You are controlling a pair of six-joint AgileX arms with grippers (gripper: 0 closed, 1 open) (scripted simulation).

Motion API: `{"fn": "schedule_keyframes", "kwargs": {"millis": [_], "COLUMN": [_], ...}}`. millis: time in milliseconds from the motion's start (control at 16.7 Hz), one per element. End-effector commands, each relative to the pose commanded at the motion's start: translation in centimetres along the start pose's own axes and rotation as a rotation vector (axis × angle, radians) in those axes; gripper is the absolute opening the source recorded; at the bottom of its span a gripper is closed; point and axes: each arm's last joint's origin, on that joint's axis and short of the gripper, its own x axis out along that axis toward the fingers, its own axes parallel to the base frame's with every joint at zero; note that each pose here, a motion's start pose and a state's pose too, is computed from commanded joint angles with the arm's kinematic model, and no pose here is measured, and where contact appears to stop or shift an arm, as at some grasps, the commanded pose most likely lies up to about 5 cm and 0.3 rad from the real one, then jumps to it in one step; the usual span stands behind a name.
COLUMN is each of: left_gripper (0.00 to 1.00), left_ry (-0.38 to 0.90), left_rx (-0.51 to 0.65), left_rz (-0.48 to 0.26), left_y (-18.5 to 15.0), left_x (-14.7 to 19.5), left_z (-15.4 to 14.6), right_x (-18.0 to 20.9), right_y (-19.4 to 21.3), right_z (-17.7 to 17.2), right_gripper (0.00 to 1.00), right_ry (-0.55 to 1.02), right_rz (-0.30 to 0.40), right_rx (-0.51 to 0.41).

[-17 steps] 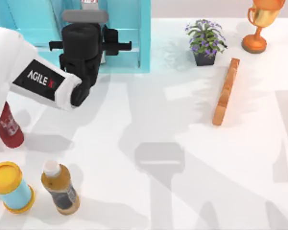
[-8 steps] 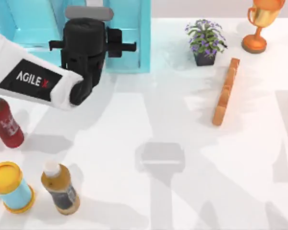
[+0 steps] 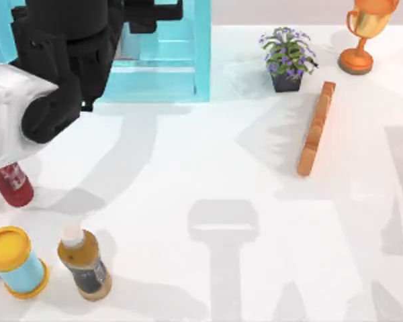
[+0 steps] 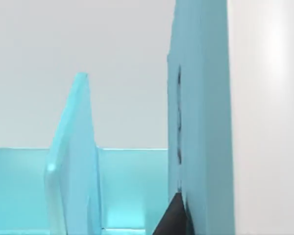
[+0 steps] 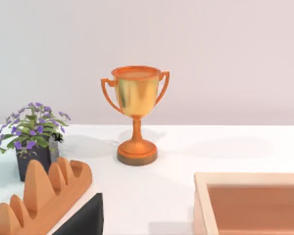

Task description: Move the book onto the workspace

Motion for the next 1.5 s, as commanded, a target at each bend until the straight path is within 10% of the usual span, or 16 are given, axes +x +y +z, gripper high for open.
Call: {"fn": "schedule_keyframes", "kwargs": {"millis": [300, 840, 1500], "left_gripper": [0.0, 0.0, 0.0], "left_ry": [0.047, 0.042, 0.146], "left_rx": [0.033, -0.016, -0.83], "left_rz": [0.001, -0.009, -0.039], "left_y": [0.6, -0.1, -10.5], "left_x": [-5.7, -6.3, -10.9], "left_z": [0.5, 0.6, -1.4], "right_x": [0.0, 0.0, 0.0], "right_y": [0.0, 0.0, 0.0], "right_z": [0.0, 0.0, 0.0], "right_gripper": [1.0, 1.0, 1.0], "right_ry": [0.0, 0.0, 0.0], "right_rz": [0.0, 0.0, 0.0], "right_rx": [0.0, 0.0, 0.0]}}
